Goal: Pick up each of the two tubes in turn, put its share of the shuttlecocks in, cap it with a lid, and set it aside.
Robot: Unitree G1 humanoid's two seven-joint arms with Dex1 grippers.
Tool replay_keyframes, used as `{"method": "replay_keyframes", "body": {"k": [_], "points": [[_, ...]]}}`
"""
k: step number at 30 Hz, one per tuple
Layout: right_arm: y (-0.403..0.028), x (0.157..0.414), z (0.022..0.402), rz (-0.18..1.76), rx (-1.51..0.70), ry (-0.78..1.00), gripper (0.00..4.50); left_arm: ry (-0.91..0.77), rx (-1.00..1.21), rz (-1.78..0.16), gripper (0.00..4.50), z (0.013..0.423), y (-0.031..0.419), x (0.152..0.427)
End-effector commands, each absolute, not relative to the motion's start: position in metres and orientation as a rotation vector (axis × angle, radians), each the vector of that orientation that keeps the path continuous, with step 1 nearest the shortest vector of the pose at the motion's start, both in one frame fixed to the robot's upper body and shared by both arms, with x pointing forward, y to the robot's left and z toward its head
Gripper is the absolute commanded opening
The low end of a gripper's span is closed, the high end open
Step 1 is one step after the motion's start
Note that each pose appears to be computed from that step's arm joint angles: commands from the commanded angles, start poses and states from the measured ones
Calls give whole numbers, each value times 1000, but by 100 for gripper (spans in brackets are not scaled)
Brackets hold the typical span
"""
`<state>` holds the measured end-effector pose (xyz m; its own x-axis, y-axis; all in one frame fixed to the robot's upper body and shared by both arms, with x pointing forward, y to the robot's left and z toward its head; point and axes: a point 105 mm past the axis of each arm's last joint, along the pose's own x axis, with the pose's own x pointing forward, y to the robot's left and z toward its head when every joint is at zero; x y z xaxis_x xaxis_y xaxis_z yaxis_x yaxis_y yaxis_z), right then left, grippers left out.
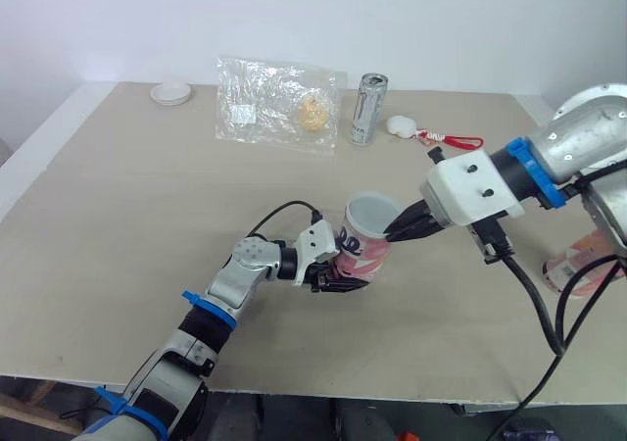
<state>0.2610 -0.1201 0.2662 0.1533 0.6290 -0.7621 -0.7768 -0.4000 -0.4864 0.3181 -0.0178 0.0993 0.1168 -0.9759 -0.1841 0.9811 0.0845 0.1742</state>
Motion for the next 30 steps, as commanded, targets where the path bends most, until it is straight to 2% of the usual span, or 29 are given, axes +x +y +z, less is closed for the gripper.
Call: {"method": "replay_keyframes", "body": {"k": [1,9,10,11,12,13,19,25,29,30], "points": [[-126,259,268,1538,-1294,193,7,75,283,-1442,288,88,-14,319],[-126,256,264,1560,-1246,226,7,76,282,-1442,288,89,-14,320],[-126,255,265,1561,-1243,226,76,76,281,-1441,288,89,-14,320],[-125,256,266,1562,-1244,212,101,77,281,-1440,288,89,-13,320],[-125,255,267,1564,-1237,206,156,78,281,-1440,288,89,-13,320],[-124,254,269,1565,-1226,194,192,78,280,-1439,288,89,-13,320],[-124,249,279,1570,-1103,188,192,80,282,-1437,288,88,-12,321],[-120,258,315,1477,-688,56,192,77,282,-1434,288,89,-12,321],[-115,266,320,1402,-481,-8,192,74,279,-1432,288,90,-12,321],[-113,271,315,1368,-466,-13,170,74,282,-1432,288,90,-12,321]]}}
